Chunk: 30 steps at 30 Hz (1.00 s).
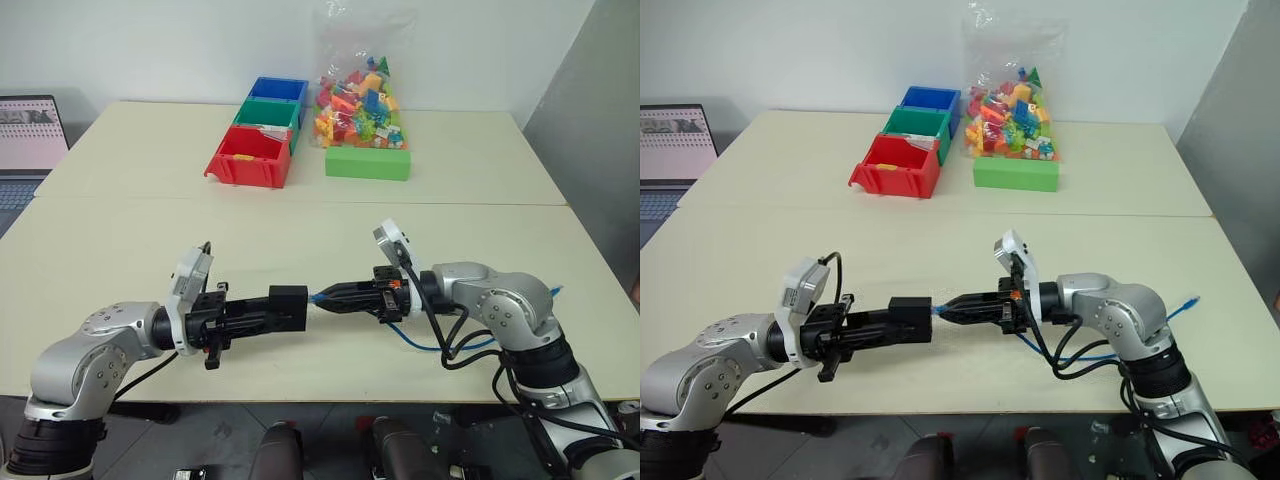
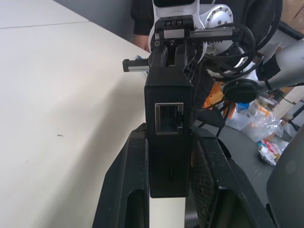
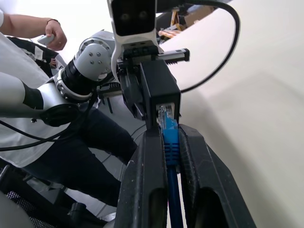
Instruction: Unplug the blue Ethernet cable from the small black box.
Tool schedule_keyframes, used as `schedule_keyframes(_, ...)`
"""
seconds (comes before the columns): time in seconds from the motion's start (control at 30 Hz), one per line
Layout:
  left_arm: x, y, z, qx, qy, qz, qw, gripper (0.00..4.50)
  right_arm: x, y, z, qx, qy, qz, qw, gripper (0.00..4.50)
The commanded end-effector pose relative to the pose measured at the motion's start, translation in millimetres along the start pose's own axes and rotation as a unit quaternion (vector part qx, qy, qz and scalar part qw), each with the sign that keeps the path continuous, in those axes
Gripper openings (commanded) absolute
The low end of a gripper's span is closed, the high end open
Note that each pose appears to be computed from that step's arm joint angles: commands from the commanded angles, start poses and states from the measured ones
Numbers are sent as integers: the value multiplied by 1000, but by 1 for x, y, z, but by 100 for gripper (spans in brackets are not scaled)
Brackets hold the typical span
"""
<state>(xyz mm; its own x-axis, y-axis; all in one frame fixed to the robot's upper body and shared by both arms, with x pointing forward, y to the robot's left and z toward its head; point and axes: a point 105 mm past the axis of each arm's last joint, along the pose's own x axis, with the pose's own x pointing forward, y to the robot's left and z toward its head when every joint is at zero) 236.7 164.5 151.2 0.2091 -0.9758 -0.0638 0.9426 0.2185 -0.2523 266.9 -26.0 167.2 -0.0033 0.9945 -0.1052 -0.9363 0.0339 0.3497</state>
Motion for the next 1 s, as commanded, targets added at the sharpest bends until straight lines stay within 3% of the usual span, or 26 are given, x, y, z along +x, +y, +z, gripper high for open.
schedule_keyframes(0.03,-10,4,5,18,-2,25,1000,77,-13,3,7,-2,-14,-2,1000,7)
schedule_keyframes(0.13,-13,5,3,17,-1,35,999,77,-19,-2,8,-3,-24,-23,999,7)
schedule_keyframes(0.23,-16,9,4,14,-8,58,998,77,-25,-34,20,-52,-51,-123,990,7)
schedule_keyframes(0.33,-17,15,4,16,-12,84,996,77,-34,-86,40,-138,-66,-282,947,7)
schedule_keyframes(0.47,-13,20,4,22,-12,106,994,77,-42,-136,55,-209,-45,-422,881,7)
schedule_keyframes(0.6,-10,26,7,34,-12,127,991,77,-46,-176,64,-187,-36,-515,836,7)
schedule_keyframes(0.83,-7,32,8,57,-20,152,987,77,-46,-201,57,-96,-32,-570,815,7)
schedule_keyframes(0.9,-7,34,7,62,-24,165,984,77,-46,-203,53,-88,-29,-575,813,80)
schedule_keyframes(1.0,-7,40,9,70,-36,193,978,77,-45,-202,59,-97,-39,-568,816,146)
